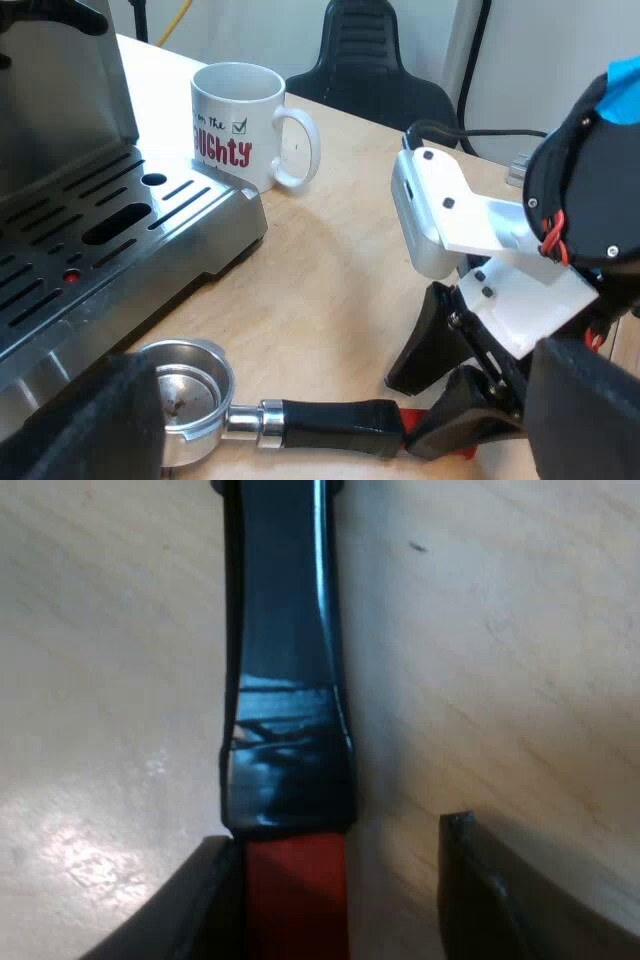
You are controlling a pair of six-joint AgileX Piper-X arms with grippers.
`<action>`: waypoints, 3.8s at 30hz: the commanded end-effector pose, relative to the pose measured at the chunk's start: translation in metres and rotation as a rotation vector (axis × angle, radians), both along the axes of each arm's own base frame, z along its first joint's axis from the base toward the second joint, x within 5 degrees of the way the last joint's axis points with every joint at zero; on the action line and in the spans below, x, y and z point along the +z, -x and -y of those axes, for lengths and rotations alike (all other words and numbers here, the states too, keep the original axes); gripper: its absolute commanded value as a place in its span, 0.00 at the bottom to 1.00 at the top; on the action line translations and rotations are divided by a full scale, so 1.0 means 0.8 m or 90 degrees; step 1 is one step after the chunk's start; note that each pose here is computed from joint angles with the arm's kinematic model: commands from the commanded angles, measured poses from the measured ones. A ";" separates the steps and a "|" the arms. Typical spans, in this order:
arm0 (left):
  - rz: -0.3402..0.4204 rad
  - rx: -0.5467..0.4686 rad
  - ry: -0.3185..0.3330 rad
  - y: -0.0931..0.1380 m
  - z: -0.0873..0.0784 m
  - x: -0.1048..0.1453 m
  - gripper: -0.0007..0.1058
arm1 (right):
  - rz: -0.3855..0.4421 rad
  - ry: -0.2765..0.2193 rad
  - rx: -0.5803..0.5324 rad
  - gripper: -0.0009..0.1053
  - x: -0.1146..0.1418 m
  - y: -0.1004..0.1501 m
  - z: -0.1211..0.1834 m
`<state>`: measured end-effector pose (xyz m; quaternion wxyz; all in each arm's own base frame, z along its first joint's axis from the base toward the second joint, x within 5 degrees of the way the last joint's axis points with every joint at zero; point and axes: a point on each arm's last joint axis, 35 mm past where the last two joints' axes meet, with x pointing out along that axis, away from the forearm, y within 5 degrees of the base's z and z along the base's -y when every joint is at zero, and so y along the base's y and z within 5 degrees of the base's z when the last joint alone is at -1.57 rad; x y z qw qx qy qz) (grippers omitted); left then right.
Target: Grind coffee beans and then tamp
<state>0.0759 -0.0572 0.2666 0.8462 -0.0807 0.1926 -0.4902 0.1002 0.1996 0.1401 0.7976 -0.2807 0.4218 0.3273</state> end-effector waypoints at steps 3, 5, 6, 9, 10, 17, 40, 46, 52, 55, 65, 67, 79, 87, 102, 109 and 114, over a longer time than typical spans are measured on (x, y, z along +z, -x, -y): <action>0.004 0.004 0.002 0.001 0.000 0.001 0.78 | 0.002 -0.002 -0.002 0.44 0.021 -0.005 -0.006; 0.004 0.004 0.002 0.001 0.000 0.001 0.78 | 0.001 -0.001 -0.002 0.44 0.030 -0.006 -0.008; 0.004 0.004 0.002 0.001 0.000 0.001 0.78 | 0.000 0.001 -0.002 0.44 0.037 -0.006 -0.008; 0.004 0.004 0.002 0.001 0.000 0.001 0.78 | 0.002 -0.003 -0.002 0.44 0.049 -0.005 -0.007; 0.004 0.004 0.002 0.001 0.000 0.001 0.78 | 0.004 -0.007 -0.002 0.44 0.052 -0.004 -0.006; 0.004 0.004 0.002 0.001 0.000 0.001 0.78 | -0.004 0.010 -0.002 0.44 0.054 -0.002 0.001; 0.005 0.012 0.000 0.000 -0.001 0.001 0.78 | 0.125 -0.146 0.071 0.71 0.164 0.001 0.005; 0.007 0.032 -0.007 -0.001 -0.001 0.001 0.78 | 0.135 -0.198 0.083 0.71 0.185 0.009 0.019; 0.012 0.060 -0.015 -0.002 -0.002 0.000 0.78 | 0.162 -0.236 0.085 0.71 0.201 0.013 0.027; 0.016 0.089 -0.024 -0.004 -0.004 0.000 0.78 | 0.181 -0.246 0.098 0.71 0.205 0.012 0.026; 0.032 0.196 -0.074 -0.014 -0.008 -0.004 0.78 | 0.234 -0.279 0.124 0.71 0.217 0.009 0.019; 0.026 0.199 -0.091 -0.019 -0.006 -0.008 0.78 | 0.249 -0.270 0.141 0.71 0.218 0.009 0.019; 0.028 0.206 -0.101 -0.047 0.006 -0.055 0.78 | 0.257 -0.262 0.151 0.71 0.218 0.009 0.019; 0.013 0.206 -0.122 -0.062 0.012 -0.068 0.78 | 0.257 -0.262 0.151 0.71 0.218 0.009 0.019; -0.020 0.213 -0.154 -0.104 0.030 -0.103 0.78 | 0.257 -0.262 0.151 0.71 0.218 0.009 0.019; -0.035 0.211 -0.164 -0.115 0.035 -0.117 0.78 | 0.257 -0.262 0.151 0.71 0.218 0.009 0.019; -0.038 0.210 -0.166 -0.124 0.039 -0.128 0.78 | 0.257 -0.262 0.151 0.71 0.218 0.009 0.019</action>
